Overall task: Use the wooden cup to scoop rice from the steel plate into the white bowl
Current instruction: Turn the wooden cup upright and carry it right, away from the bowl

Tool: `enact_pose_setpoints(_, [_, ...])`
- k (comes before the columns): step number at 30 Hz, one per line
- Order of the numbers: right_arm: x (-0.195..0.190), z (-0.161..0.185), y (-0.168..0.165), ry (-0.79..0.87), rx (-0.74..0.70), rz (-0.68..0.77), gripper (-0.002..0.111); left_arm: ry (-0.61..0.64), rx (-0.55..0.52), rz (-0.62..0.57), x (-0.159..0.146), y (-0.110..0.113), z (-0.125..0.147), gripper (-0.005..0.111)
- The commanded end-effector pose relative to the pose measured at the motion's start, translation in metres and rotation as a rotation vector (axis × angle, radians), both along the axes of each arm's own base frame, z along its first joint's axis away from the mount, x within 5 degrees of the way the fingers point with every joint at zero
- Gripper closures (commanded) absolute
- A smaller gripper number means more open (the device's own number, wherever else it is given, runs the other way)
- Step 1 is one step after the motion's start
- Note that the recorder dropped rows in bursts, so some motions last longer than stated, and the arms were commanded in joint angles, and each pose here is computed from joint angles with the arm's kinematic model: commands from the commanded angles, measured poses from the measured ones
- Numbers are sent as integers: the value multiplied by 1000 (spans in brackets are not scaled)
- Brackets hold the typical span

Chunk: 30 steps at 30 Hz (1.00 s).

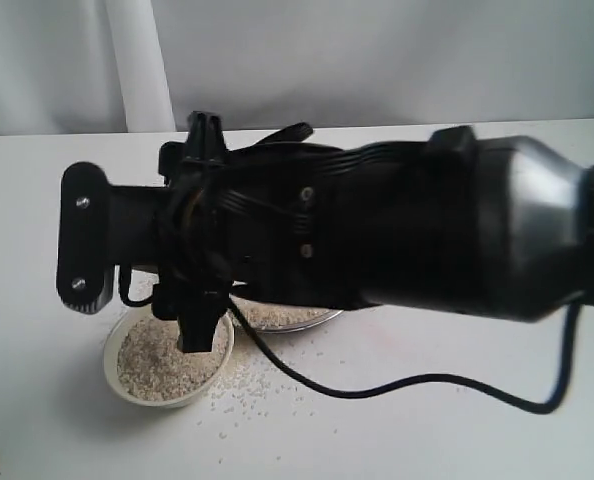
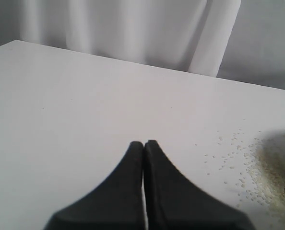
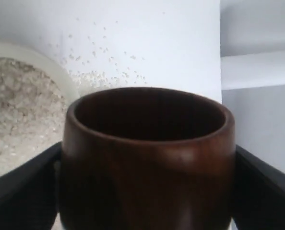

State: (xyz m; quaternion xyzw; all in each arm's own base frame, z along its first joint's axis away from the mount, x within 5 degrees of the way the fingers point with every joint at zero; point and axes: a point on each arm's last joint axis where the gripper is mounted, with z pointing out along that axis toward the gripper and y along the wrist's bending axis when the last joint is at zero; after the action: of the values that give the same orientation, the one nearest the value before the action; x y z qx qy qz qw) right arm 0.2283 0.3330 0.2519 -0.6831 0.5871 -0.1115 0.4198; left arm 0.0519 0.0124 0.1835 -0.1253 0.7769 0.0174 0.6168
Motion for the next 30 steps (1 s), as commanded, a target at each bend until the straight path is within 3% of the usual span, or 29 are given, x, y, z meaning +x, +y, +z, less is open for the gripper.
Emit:
enact_pose_setpoints(1, [-15, 22, -32, 153, 326, -119, 108, 1, -6, -2, 1, 0, 0, 107])
enact_pose_setpoints(2, [-18, 29, -47, 223, 452, -171, 108, 1, -6, -2, 1, 0, 0, 107])
enact_pose_setpoints(4, [-20, 27, -72, 292, 569, -222, 108, 1, -6, -2, 1, 0, 0, 107])
enact_pose_setpoints(8, [-16, 25, -127, 321, 718, -317, 108, 1, -6, -2, 1, 0, 0, 107])
enact_pose_setpoints(11, [-8, 36, -178, 258, 917, -412, 108, 1, -6, -2, 1, 0, 0, 107])
enact_pose_setpoints(15, [4, 38, -230, 155, 1059, -593, 108, 1, -6, -2, 1, 0, 0, 107])
enact_pose_setpoints(18, [9, 28, -248, 115, 1141, -670, 108, 1, -6, -2, 1, 0, 0, 107])
enact_pose_setpoints(22, [12, 11, -257, 0, 1201, -642, 108, 1, -6, -2, 1, 0, 0, 107])
enact_pose_setpoints(30, [30, -37, -258, -21, 1167, -713, 108, 1, -6, -2, 1, 0, 0, 107])
